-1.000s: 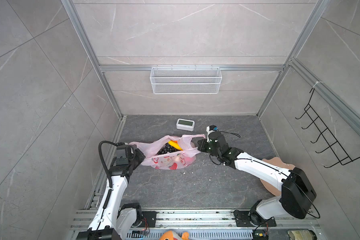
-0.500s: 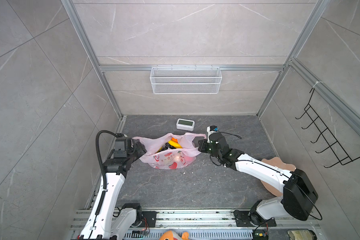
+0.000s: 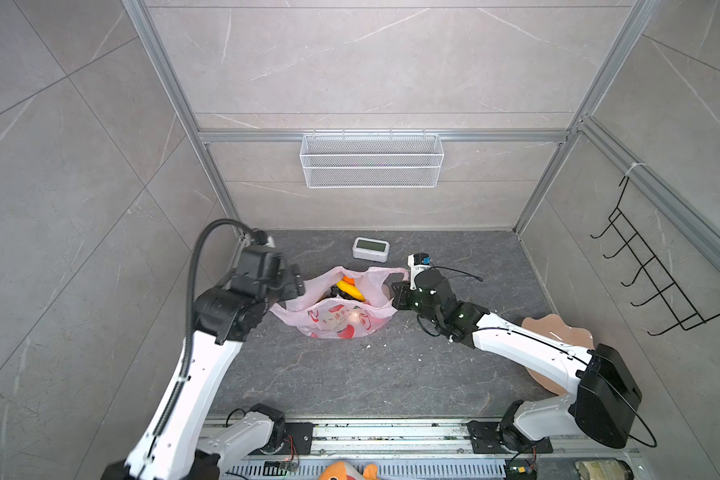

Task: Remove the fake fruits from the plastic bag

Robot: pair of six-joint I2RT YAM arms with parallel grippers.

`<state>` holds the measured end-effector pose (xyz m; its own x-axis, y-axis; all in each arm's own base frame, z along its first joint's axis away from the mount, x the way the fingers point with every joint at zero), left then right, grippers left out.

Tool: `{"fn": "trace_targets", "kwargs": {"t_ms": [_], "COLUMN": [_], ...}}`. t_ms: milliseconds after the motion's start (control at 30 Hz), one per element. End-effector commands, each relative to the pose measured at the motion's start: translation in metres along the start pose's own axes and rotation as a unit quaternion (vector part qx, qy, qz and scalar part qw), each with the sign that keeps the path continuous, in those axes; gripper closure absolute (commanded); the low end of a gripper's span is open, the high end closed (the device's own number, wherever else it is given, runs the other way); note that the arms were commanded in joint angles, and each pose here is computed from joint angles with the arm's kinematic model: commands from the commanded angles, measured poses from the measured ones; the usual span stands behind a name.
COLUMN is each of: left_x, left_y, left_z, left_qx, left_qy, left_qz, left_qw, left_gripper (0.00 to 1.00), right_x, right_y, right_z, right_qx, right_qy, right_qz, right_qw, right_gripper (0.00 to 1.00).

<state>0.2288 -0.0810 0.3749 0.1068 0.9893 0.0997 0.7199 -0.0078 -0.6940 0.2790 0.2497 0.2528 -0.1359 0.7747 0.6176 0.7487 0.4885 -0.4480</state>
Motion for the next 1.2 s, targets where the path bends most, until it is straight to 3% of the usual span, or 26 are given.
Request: {"fn": "trace_targets", "kwargs": {"t_ms": [0, 300, 467, 800, 900, 1033, 1167], "left_x": [-0.028, -0.06, -0.053, -0.02, -0.011, -0.001, 0.022], "left_y": [0.038, 0.111, 0.136, 0.178, 0.182, 0.175, 0.16], "left_z": [0.007, 0.016, 0.035, 0.073, 0.078, 0.074, 0.067], "left_qx": [0.095, 0.203, 0.242, 0.287, 0.273, 0.209, 0.135], "left_qy": [0.094, 0.163, 0.178, 0.096, 0.043, -0.038, -0.126], "left_qz": [-0.048, -0.098, -0.17, -0.166, -0.147, -0.083, -0.025], "left_qw": [0.99, 0.96, 0.938, 0.938, 0.95, 0.974, 0.983], "left_gripper": [0.16, 0.14, 0.07, 0.1, 0.21, 0.49, 0.74], "right_x": [0.006, 0.001, -0.003, -0.017, -0.022, -0.03, -0.054], "right_y": [-0.009, -0.015, -0.018, -0.025, -0.025, -0.025, -0.02], "right_z": [-0.007, -0.006, -0.006, -0.011, -0.012, -0.013, -0.017], "right_qx": [-0.017, -0.026, -0.033, -0.064, -0.067, -0.066, -0.059], "right_qy": [-0.012, -0.012, -0.02, -0.016, -0.016, -0.008, 0.015], "right_qz": [-0.004, 0.001, 0.012, 0.066, 0.087, 0.093, 0.111], "right_qw": [1.0, 1.0, 0.999, 0.996, 0.994, 0.993, 0.992], "right_gripper": [1.0, 1.0, 1.0, 1.0, 1.0, 1.0, 1.0]}}
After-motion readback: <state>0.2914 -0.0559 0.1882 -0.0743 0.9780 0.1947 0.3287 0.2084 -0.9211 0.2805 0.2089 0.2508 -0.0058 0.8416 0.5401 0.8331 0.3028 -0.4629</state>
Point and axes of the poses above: each gripper's point midway between its finger pads, its own y axis out along the fingers, its own x axis along the line the jaws close on, z = x × y, the point moved 8 cm from there along -y, back along the fingers, and after that the axes turned 13 degrees about y, right-handed, at the moved point
